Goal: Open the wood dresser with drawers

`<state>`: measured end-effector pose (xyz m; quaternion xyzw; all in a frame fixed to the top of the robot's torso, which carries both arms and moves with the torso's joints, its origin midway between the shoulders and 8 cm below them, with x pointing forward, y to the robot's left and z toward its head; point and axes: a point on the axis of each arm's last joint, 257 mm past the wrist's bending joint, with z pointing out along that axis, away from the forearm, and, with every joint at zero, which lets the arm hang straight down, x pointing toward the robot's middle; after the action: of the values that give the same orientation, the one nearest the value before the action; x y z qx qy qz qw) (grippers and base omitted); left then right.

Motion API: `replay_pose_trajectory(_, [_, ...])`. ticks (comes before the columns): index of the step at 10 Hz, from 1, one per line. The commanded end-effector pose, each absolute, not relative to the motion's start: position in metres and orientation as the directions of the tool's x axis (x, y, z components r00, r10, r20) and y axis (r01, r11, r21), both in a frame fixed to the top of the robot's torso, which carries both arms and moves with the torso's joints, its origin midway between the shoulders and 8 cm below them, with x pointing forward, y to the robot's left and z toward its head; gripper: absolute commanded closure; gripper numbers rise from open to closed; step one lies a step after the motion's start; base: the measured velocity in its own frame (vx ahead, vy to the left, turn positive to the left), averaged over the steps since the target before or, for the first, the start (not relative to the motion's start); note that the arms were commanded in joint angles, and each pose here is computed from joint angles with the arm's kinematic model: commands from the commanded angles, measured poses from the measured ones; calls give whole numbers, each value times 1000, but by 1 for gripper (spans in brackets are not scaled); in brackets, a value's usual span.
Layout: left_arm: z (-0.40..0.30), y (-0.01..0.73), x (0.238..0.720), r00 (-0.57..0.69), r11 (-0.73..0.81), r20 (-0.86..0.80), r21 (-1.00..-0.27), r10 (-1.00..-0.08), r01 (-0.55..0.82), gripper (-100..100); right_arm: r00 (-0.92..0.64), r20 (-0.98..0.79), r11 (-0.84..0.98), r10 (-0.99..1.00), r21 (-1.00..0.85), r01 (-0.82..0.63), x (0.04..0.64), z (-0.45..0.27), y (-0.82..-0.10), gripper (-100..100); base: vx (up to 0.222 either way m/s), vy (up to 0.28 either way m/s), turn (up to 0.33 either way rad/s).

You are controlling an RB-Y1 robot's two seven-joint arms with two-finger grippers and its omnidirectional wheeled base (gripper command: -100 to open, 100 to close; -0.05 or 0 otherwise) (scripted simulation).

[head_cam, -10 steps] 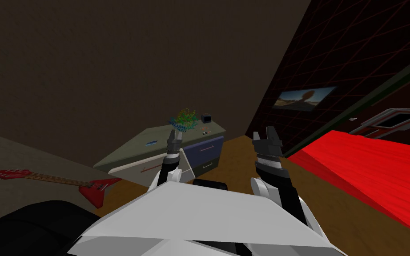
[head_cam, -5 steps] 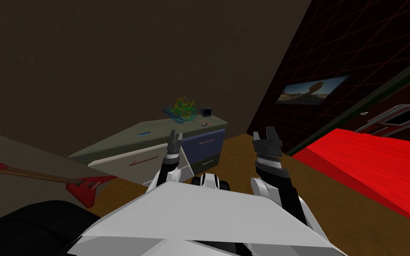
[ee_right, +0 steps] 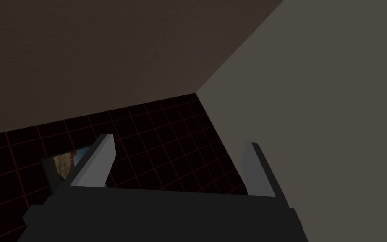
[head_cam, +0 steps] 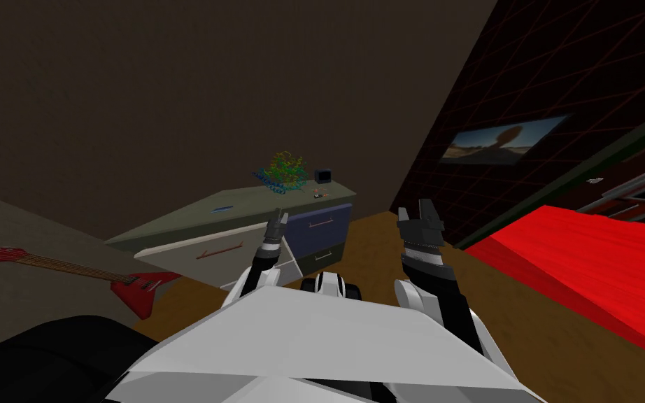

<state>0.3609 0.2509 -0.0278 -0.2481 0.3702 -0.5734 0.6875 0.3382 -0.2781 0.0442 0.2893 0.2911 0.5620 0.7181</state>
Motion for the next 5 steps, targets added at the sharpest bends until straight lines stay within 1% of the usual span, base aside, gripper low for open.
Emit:
replay_pose_trajectory(1, [-62, 266, 370, 75, 246, -243, -814, -967, 527, -100, 199, -93, 201, 976, 743, -639, 338, 44, -278, 0, 44, -181, 92])
replay_pose_trajectory(3, [-88, 281, 375, 90, 260, -247, -848, -965, 461, -100, 199, -93, 201, 976, 743, -639, 338, 44, -278, 0, 61, -175, 123])
replay_pose_trajectory(5, [-93, 284, 376, 92, 263, -248, -854, -964, 449, -100, 199, -93, 201, 976, 743, -639, 338, 44, -278, 0, 12, -105, 27])
